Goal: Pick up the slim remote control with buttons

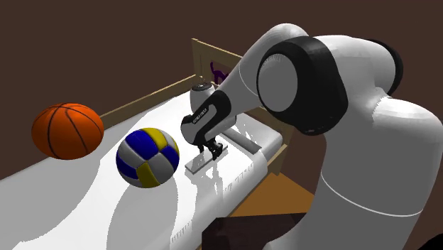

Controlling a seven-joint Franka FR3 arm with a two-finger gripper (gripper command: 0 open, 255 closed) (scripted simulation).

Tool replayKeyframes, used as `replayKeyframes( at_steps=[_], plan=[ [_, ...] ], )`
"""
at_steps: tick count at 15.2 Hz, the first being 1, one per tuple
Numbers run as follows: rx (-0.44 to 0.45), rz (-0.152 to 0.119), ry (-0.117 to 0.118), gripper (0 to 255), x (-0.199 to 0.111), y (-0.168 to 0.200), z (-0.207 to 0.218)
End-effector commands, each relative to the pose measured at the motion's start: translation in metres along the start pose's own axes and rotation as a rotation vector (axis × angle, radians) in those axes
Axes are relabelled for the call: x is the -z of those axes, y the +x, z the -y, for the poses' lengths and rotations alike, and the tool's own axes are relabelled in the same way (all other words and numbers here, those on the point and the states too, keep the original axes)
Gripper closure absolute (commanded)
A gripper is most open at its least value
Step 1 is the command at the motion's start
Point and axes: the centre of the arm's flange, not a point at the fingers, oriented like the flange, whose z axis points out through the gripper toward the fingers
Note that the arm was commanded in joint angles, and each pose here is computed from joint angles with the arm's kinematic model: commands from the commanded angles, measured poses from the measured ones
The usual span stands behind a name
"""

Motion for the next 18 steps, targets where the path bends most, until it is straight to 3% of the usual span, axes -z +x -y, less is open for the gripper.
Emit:
replayKeyframes(
  at_steps=[1,4,18],
  plan=[
    [0.001,0.002,-0.001,255,-0.001,0.000,0.000],
    [0.001,0.002,-0.001,255,0.000,0.000,0.000],
    [0.001,0.002,-0.001,255,0.074,0.001,-0.001]
  ],
)
